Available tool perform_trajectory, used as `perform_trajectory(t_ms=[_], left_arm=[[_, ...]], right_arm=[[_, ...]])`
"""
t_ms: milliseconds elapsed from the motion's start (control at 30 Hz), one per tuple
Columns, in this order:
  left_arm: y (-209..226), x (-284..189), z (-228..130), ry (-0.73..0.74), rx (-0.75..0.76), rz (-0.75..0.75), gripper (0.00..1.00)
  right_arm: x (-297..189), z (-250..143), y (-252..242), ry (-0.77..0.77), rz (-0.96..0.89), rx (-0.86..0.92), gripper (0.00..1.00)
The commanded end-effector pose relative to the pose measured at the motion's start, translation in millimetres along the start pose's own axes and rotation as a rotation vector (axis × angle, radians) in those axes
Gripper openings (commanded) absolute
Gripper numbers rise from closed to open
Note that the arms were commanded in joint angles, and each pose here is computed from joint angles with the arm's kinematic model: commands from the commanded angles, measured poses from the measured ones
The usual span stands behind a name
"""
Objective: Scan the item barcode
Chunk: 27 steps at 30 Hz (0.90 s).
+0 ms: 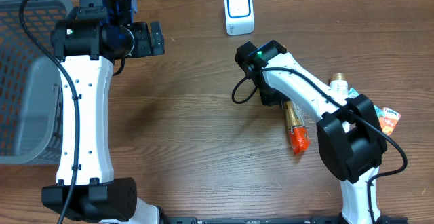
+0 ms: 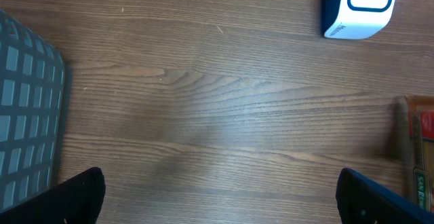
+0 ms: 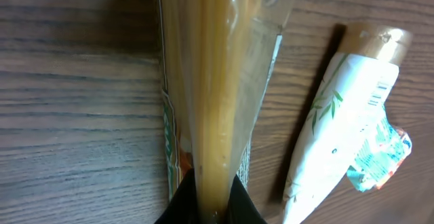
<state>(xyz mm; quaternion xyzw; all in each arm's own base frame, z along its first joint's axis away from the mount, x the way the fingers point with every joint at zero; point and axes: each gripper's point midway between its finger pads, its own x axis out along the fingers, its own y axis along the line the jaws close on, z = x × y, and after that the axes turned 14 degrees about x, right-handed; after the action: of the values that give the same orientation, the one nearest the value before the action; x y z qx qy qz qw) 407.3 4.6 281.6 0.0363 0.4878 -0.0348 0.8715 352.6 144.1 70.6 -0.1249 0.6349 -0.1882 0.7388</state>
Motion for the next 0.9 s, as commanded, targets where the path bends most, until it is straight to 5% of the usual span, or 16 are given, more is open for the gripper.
perform_trajectory(t_ms=[0, 133, 500, 567, 867], left_arm=[[0, 0, 1, -0.002, 0.017, 0.006, 1.0], [0, 0, 1, -0.002, 0.017, 0.006, 1.0], [0, 0, 1, -0.002, 0.017, 0.006, 1.0], [0, 0, 1, -0.002, 0.017, 0.006, 1.0], [0, 0, 1, -0.002, 0.017, 0.006, 1.0]], right_arm=[[-11, 10, 6, -0.041, 0.031, -0.023, 0.04], [-16, -6, 32, 0.021, 0.152, -0.137, 0.04], [-56, -75, 109, 0.129, 0.421, -0.392, 0.41], [-63, -88, 119, 0.147, 0.467, -0.458, 0.42], [-73, -53, 97, 0.108, 0.404, -0.237, 0.44]])
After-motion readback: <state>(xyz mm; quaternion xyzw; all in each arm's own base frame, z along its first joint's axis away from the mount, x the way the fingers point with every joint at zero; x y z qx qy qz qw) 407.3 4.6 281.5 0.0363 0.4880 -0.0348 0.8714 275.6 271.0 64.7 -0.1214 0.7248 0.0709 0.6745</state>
